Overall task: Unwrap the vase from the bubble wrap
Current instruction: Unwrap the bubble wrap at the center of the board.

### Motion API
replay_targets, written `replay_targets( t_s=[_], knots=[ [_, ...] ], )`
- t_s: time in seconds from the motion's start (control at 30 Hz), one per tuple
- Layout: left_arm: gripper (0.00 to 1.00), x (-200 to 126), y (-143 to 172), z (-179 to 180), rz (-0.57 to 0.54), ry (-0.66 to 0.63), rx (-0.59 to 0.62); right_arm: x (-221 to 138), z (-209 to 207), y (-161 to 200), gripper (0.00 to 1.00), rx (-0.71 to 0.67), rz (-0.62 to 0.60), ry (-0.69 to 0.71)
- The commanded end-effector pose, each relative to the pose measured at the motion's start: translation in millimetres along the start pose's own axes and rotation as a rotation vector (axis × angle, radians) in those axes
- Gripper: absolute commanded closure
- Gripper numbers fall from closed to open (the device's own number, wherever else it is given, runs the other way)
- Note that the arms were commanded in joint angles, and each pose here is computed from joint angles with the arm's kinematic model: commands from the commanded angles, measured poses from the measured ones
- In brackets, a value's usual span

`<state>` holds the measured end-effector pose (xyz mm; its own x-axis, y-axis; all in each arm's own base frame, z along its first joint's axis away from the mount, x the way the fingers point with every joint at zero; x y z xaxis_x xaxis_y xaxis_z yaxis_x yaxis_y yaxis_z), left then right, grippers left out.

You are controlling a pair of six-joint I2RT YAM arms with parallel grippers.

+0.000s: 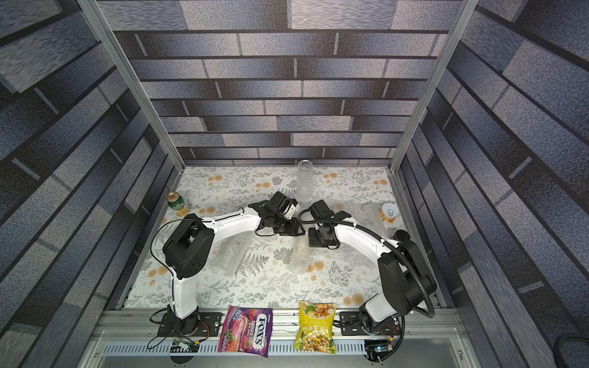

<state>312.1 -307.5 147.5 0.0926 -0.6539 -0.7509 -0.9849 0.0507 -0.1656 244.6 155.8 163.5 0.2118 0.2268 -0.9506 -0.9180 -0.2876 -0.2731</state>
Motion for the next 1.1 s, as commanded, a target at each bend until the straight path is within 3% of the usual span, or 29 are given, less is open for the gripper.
replay_targets(
  t_s=[0.0,0.67,0.87,1.07],
  knots=[
    [0.52,30.6,17.3,62.7,0.065,-0.232,-0.129,-10.3,-4.0,8.1,1.0,-0.017,-0.003,-0.024],
    [0.52,42.7,20.3,81.0,0.088,-0.25,-0.167,-17.4,-21.8,6.8,1.0,0.004,-0.075,-0.106],
    [0.52,7.4,14.2,53.0,-0.008,-0.215,-0.124,-22.2,-18.9,1.9,1.0,0.007,-0.099,-0.135],
    [0.5,-25.1,11.3,0.1,-0.095,-0.161,0.003,-24.8,-17.7,-2.2,1.0,0.016,-0.116,-0.145]
  ],
)
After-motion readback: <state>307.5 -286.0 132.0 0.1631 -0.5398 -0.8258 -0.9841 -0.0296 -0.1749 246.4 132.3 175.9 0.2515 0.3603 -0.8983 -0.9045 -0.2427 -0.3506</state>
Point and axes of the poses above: each gripper's point midway between its finger pads, its own x axis out along the fingers, its own z axis along the line the jaws close on, y = z × x, the point moved 10 cm from there along -x, back along the fingers, and after that the axes turned 13 degrees about -x, right-handed, at the moved point
